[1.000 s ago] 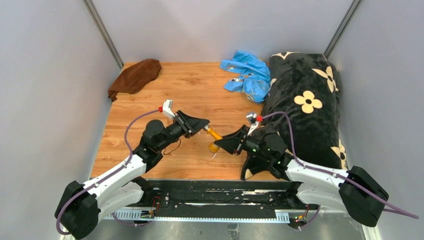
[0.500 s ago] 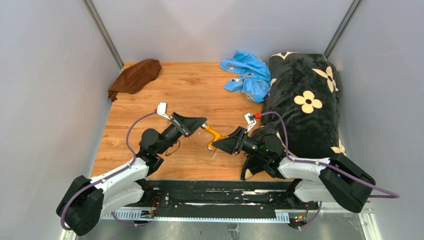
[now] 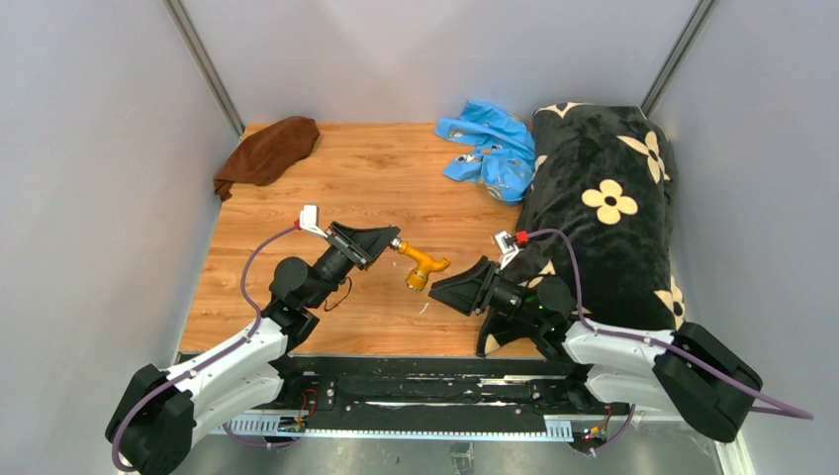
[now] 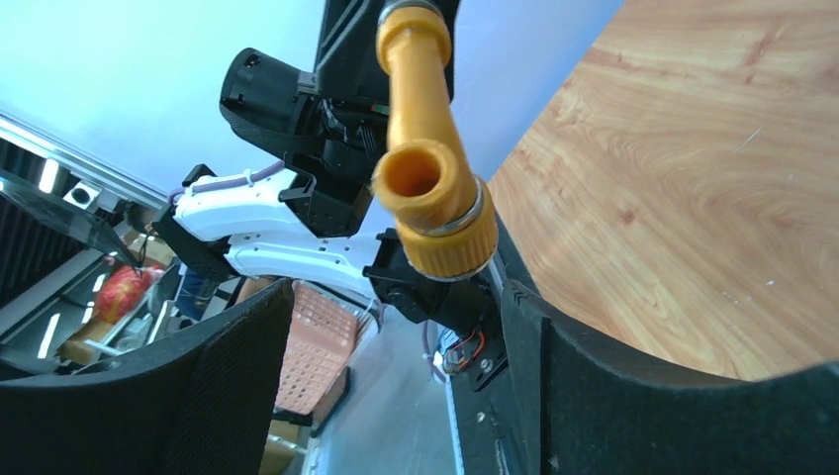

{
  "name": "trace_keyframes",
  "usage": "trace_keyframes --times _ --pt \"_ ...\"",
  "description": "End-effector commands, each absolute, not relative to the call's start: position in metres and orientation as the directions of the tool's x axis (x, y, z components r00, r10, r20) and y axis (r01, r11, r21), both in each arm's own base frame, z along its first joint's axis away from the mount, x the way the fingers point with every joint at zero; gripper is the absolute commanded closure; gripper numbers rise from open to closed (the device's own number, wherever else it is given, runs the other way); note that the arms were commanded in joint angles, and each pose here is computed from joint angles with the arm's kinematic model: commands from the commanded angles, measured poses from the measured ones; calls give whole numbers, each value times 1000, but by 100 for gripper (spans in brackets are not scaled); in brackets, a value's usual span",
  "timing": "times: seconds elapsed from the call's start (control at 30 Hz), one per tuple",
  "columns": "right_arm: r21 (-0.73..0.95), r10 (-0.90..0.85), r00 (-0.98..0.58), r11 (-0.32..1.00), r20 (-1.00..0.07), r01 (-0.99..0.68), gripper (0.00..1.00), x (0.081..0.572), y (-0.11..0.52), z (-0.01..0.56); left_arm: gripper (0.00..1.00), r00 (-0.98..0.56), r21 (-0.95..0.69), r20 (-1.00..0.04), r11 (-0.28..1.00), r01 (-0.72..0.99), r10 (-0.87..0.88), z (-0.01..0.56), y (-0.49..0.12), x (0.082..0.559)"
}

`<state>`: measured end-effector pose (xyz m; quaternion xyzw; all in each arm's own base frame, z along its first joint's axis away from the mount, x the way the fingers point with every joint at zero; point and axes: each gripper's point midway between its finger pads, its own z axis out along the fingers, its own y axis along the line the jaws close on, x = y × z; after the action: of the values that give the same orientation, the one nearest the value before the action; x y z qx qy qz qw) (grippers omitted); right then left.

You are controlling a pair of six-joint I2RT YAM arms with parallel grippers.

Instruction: Install the water faucets

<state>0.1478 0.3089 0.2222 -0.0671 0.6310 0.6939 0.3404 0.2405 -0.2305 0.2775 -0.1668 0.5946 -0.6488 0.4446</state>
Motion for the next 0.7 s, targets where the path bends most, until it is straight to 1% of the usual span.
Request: trace_keyframes --times 0.0,0.13,0.27,0.53,0.6,0.67 --pt "772 457 -659 106 -597 -626 24 158 293 221 100 -505 -925 -249 47 378 -826 299 -220 247" --pt "727 474 -595 153 -649 -670 24 162 287 222 100 -496 -935 -217 33 353 -841 298 -218 251" --pt "706 488 -567 158 -664 -691 24 167 290 230 100 -495 -941 -203 27 339 -845 297 -218 253" --pt "676 531 -554 52 -642 -735 24 170 308 250 100 -497 -948 -189 26 316 -847 291 -218 254" --pt "698 530 -583 25 -616 -715 24 174 317 246 100 -498 -950 -185 24 311 -847 290 -218 255" --pt "704 495 -613 -2 -616 -710 24 173 328 244 100 -497 -951 -184 25 309 -848 289 -218 255"
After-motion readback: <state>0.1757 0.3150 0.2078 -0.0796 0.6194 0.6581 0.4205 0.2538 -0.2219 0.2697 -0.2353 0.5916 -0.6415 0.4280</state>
